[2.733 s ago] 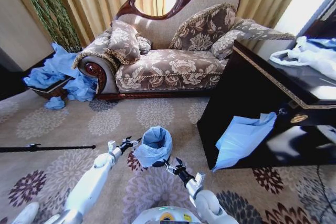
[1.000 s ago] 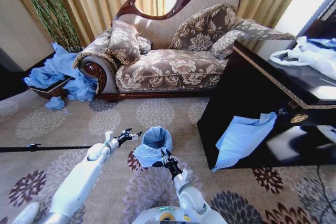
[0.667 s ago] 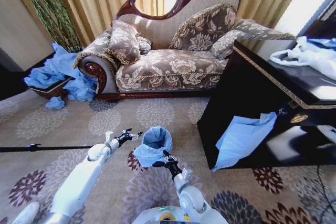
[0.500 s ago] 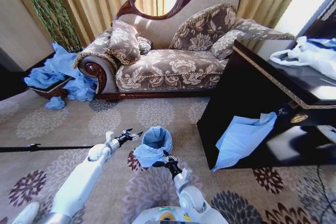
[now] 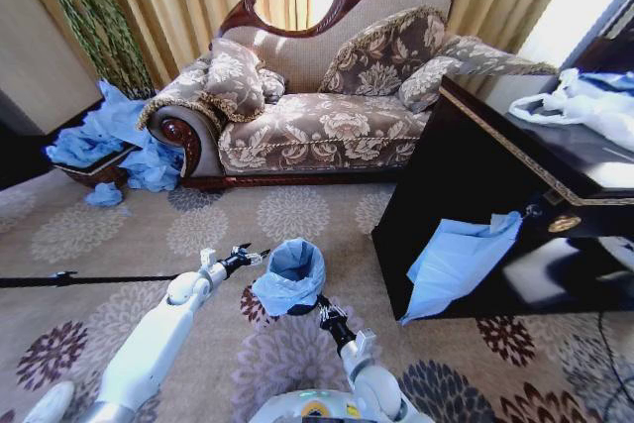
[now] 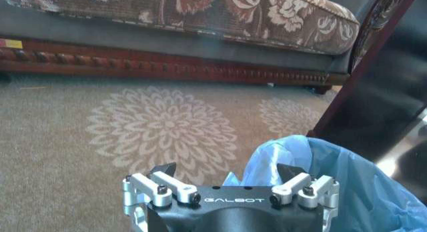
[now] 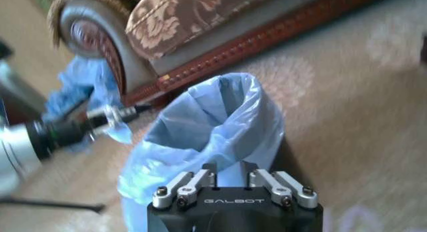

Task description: Place a garbage bag over the trash bin.

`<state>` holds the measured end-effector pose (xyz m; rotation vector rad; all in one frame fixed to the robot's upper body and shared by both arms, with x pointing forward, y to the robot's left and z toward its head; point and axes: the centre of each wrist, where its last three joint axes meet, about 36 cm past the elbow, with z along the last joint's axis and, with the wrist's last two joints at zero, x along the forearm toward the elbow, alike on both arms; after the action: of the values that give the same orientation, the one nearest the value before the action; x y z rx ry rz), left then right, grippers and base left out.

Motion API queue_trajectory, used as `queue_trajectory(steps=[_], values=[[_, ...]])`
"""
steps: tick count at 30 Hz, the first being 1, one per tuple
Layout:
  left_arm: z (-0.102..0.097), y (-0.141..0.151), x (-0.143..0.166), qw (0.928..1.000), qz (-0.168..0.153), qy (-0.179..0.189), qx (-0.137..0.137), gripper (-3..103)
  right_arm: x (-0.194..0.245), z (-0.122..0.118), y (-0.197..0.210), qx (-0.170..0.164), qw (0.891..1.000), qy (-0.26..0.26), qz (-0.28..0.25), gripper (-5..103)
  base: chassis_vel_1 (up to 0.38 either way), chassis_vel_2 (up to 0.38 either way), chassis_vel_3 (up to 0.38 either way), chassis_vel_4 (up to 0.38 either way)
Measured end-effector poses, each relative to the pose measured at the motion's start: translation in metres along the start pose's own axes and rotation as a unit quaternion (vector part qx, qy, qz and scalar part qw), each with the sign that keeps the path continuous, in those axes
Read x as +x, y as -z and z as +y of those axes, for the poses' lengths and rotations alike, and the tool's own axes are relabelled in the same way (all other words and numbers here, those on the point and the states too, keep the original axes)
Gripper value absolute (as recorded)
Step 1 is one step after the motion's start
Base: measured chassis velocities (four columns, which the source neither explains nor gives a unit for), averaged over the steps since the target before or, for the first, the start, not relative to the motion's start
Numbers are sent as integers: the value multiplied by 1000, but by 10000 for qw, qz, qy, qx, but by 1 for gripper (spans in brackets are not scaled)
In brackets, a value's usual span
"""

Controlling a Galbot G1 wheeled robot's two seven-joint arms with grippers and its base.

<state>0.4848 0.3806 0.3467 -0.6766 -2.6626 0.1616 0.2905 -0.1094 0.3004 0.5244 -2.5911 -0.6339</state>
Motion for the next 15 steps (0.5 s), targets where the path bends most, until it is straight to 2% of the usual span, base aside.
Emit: queue_trajectory(steps=[1,2,3,4,7,9,12,13,15], values=[[1,0,0,10000,3,6,-3,100,-3,4,3,-352,9994,40,22,27,0,0,0,0],[1,0,0,10000,7,12,-3,100,-6,6,5,-561,9984,68,20,32,0,0,0,0],[1,0,0,10000,9,13,-4,100,-8,7,6,-622,9980,75,26,37,0,0,0,0],[1,0,0,10000,9,13,-4,100,-8,7,6,-622,9980,75,26,37,0,0,0,0],[2,0,1,10000,3,10,-6,100,-11,3,2,-653,9978,66,111,54,0,0,0,0],[2,0,1,10000,1,10,-4,100,-11,2,1,-646,9978,62,124,54,0,0,0,0],[4,1,2,10000,-9,5,-9,100,-7,-7,-1,-573,9981,5,206,76,0,0,0,0],[4,1,2,10000,-9,5,-9,100,-7,-7,-1,-573,9981,5,206,76,0,0,0,0],[4,1,1,10000,-18,-3,-10,100,-9,-10,-1,-702,9973,-39,233,86,0,0,0,0]])
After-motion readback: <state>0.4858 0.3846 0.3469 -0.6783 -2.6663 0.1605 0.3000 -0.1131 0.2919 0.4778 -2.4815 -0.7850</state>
